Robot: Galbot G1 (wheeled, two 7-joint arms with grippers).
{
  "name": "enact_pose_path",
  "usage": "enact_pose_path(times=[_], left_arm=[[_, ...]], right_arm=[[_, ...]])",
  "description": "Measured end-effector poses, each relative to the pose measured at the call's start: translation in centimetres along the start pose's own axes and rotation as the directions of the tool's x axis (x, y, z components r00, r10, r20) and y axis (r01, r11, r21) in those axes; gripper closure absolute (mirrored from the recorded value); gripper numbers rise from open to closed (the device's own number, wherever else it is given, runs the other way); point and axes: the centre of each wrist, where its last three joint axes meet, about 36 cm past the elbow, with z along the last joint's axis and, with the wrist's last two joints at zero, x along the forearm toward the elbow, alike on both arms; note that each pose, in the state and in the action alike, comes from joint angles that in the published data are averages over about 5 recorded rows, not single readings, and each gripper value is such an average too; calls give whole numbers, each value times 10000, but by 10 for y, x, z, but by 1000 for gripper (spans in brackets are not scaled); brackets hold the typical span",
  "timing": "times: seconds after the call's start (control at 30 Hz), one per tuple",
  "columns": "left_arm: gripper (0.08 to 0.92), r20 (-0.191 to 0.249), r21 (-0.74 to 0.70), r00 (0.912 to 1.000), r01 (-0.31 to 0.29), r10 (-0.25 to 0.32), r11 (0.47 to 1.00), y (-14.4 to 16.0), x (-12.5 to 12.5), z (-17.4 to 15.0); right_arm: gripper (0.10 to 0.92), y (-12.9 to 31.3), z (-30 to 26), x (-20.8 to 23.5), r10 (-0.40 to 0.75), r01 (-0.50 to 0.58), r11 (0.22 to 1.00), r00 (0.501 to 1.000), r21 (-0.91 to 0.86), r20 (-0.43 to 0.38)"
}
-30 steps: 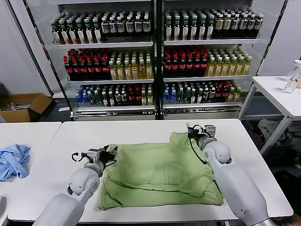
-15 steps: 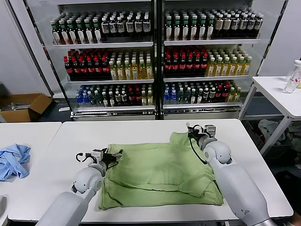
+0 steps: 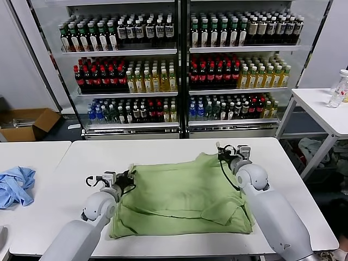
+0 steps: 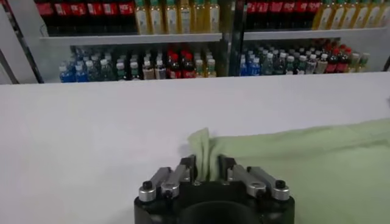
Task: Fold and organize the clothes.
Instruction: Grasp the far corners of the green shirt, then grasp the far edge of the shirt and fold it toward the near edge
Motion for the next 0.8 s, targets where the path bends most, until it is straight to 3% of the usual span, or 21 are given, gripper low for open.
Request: enact_pose_path(times=[0.23, 0.57, 0.8], left_arm=[[914, 555, 340, 9970, -553, 533, 9979, -5, 22, 2], [915, 1690, 382, 9787, -1251, 1170, 9914, -18, 71, 1], [915, 2080, 271, 9712, -1244, 1161, 9919, -22, 102, 7]], right_arm=[[916, -2, -9, 29, -204, 205, 9998, 9987, -24, 478], [916, -3, -11, 88, -313, 281, 9991, 9937, 315, 1080], [916, -4, 6, 132, -177, 152, 9996, 9935, 227, 1120]])
